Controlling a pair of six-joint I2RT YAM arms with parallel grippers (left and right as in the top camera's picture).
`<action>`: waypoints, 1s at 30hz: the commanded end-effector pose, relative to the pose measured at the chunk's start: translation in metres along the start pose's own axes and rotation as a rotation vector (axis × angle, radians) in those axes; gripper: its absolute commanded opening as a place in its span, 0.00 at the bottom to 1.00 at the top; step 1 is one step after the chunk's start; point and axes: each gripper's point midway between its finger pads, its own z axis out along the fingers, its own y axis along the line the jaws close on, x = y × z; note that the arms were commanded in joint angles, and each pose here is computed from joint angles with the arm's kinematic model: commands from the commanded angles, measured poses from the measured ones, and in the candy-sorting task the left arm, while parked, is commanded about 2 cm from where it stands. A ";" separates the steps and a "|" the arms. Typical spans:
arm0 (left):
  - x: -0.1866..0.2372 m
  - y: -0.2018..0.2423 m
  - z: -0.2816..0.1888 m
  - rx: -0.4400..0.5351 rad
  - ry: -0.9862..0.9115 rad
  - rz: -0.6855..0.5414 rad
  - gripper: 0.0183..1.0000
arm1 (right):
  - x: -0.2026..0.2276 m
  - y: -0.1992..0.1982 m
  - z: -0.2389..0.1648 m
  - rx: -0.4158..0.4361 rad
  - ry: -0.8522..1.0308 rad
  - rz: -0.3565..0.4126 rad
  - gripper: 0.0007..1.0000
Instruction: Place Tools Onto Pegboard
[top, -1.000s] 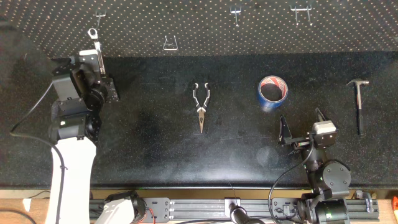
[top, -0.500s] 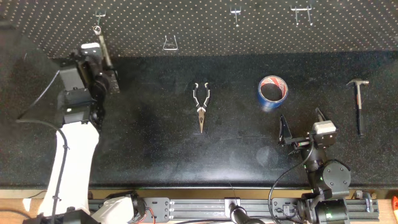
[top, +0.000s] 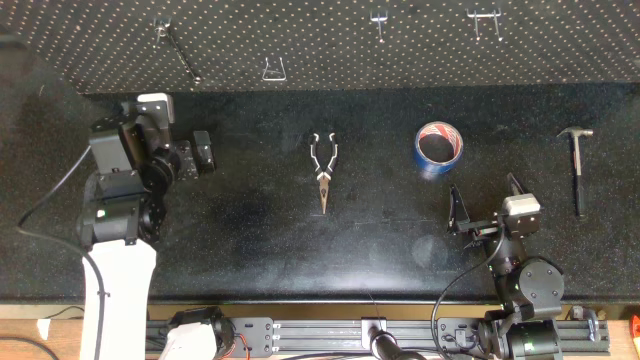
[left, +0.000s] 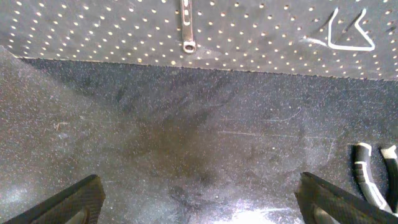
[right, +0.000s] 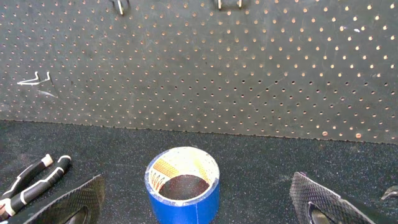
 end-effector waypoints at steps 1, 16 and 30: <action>-0.004 -0.026 -0.005 0.137 -0.017 -0.051 1.00 | 0.001 0.000 0.000 0.002 0.001 0.014 0.98; 0.041 -0.217 0.090 0.097 0.619 -0.013 1.00 | 0.001 0.000 0.000 0.002 0.001 0.014 0.98; 0.093 -0.236 0.126 -0.002 0.704 0.024 1.00 | 0.001 0.000 0.000 0.002 0.001 0.014 0.98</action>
